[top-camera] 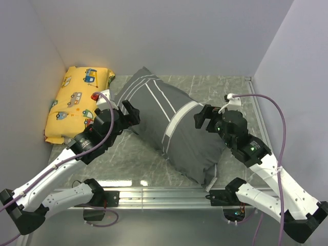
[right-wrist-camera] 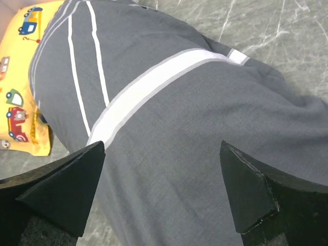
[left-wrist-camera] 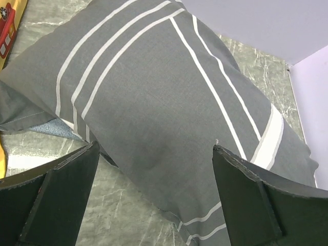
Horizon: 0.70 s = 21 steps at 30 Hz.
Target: Remove the pillowcase from the pillow
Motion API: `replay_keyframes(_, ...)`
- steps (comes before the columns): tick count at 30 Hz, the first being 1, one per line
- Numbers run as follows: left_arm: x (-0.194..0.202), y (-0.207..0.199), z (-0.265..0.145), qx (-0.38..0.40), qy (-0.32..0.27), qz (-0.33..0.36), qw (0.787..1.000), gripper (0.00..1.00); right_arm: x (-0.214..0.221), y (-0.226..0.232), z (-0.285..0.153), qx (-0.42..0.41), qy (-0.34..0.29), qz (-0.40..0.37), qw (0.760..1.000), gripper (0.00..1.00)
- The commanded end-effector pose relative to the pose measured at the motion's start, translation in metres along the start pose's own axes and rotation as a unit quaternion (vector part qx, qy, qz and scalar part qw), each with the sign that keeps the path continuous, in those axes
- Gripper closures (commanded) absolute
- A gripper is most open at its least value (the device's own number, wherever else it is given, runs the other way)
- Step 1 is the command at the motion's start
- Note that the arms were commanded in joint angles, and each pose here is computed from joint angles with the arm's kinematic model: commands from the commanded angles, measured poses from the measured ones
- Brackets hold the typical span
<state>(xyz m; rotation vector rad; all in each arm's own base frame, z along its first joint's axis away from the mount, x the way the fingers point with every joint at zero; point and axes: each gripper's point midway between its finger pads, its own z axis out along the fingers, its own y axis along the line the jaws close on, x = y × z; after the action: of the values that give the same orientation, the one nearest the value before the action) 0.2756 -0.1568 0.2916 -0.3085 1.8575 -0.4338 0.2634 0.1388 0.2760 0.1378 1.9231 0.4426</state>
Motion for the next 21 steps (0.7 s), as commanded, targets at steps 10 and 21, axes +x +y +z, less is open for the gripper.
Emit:
replay_keyframes(10, 0.011, 0.007, 0.0, 0.001, 0.0, -0.014, 1.0, 0.01, 0.001, 0.018, 0.006, -0.018, -0.009, -0.055, 0.998, 0.0)
replay_keyframes(21, 0.013, 0.05, 0.043, -0.015, 0.011, -0.092, 0.996, 0.01, 0.037, 0.087, 0.014, -0.017, 0.002, -0.21, 0.978, 0.0)
